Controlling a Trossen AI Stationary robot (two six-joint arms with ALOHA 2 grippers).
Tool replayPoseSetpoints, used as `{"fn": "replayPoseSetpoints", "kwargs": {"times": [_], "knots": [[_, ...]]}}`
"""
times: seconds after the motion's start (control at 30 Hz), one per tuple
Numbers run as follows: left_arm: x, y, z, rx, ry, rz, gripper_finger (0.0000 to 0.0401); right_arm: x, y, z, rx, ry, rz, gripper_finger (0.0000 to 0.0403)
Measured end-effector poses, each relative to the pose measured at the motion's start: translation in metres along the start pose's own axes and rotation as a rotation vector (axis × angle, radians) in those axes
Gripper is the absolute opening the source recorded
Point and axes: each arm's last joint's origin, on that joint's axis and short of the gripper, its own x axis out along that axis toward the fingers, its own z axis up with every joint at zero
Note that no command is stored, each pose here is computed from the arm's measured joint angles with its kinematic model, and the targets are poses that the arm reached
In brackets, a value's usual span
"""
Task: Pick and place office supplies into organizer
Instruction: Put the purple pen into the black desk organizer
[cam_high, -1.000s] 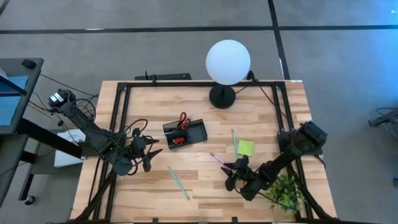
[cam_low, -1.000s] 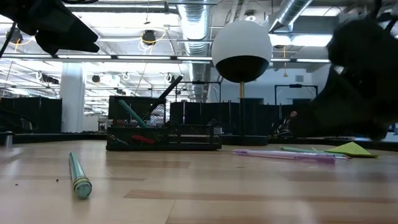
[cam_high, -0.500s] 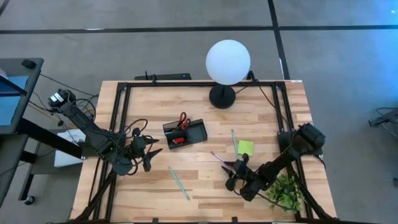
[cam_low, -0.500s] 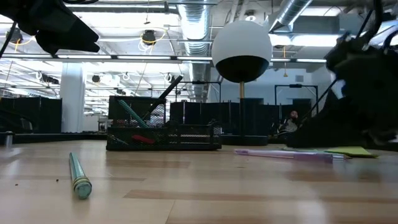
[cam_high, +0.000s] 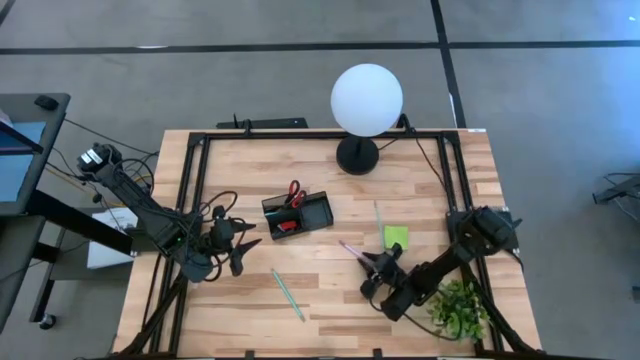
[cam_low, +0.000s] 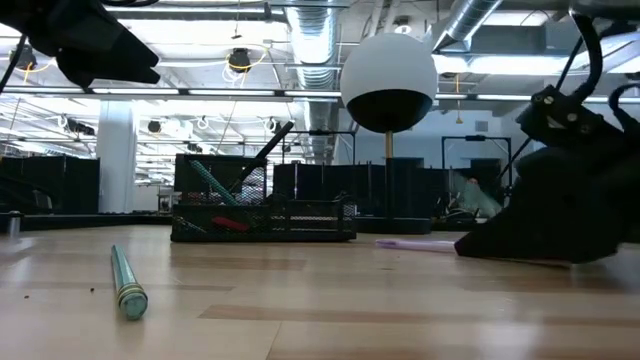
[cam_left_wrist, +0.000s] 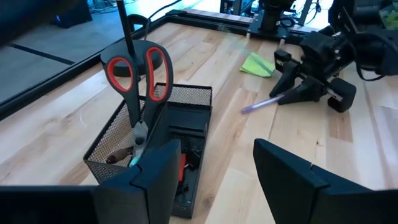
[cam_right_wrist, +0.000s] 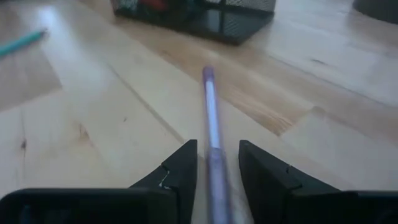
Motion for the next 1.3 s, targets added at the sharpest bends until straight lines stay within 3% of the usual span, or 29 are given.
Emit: {"fn": "replayPoseSetpoints", "kwargs": {"times": [0.27, 0.9, 1.0, 1.17, 1.3], "knots": [[0.001, 0.002, -0.005, 0.003, 0.004, 0.010, 0.0199, -0.009, 0.002, -0.021, -0.013, -0.087, 0.002, 0.0113], [0.001, 0.002, -0.005, -0.009, 0.009, 0.004, 0.0199, -0.002, 0.003, -0.009, 0.015, -0.025, -0.009, 0.0111], [0.001, 0.002, -0.005, -0.009, 0.009, 0.004, 0.0199, -0.002, 0.003, -0.009, 0.015, -0.027, -0.012, 0.0093], [0.001, 0.002, -0.005, -0.009, 0.010, 0.003, 0.0199, -0.001, 0.003, -0.008, 0.028, -0.037, -0.015, 0.0029], [0.001, 0.002, -0.005, -0.010, 0.011, 0.002, 0.0199, -0.001, 0.007, -0.007, 0.080, -0.059, 0.003, 0.0026]]}}
